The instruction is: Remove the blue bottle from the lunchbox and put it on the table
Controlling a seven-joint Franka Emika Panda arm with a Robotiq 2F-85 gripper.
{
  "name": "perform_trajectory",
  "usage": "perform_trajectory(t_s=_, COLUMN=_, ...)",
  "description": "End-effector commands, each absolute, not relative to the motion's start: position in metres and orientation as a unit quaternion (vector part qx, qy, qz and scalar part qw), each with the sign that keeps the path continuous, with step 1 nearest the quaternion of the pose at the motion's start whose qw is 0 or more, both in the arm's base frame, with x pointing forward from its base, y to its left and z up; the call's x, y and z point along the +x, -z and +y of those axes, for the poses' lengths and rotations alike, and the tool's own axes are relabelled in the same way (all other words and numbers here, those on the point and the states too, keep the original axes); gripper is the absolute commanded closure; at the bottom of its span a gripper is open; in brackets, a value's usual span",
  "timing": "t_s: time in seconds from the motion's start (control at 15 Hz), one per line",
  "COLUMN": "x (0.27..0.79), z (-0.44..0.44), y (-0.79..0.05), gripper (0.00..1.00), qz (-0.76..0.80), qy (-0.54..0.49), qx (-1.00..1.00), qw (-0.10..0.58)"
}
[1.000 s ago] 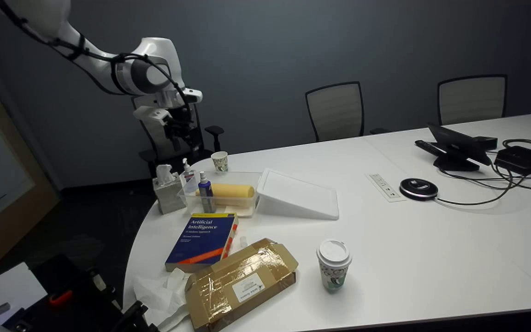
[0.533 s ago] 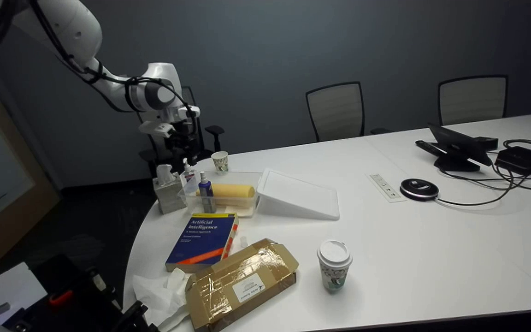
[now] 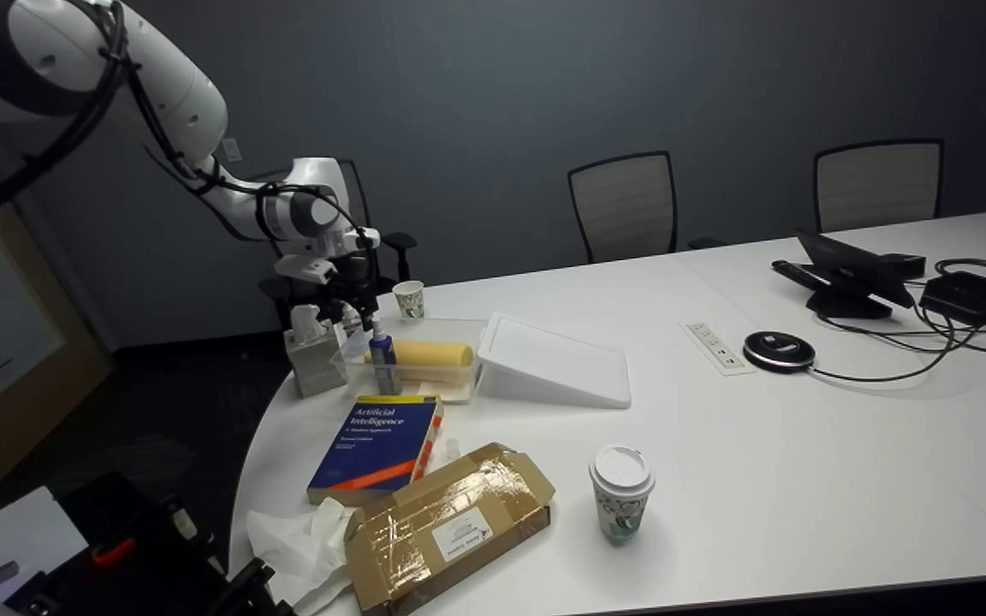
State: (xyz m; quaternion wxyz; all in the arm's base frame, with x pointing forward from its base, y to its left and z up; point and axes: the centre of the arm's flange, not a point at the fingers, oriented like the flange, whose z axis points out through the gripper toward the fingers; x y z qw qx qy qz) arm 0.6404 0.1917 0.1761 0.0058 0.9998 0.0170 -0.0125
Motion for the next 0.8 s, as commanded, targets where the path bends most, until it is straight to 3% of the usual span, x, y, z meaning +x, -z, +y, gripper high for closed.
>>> perform_trajectory(t_s=0.0, x=0.662, z=0.186, y=-0.166, gripper=0.00, qz=-0.005, qy=-0.005, qx=1.000, qw=0.018)
perform_trajectory(t_s=0.47, x=0.678, z=0.171, y=-0.144, gripper=0.00, qz=-0.021, qy=-0.016, qx=1.000, qw=0.017)
perform_trajectory(t_s=0.53, x=0.679, z=0.171, y=-0.143, gripper=0.25, qz=-0.020, qy=-0.018, qx=1.000, qw=0.017)
perform_trajectory(t_s=0.6, x=0.680, z=0.170, y=-0.142, gripper=0.26, qz=-0.020, qy=-0.021, qx=0.999, qw=0.017)
perform_trajectory(t_s=0.73, x=0.681, z=0.170, y=-0.143, gripper=0.42, qz=-0.020, qy=-0.022, qx=0.999, qw=0.016)
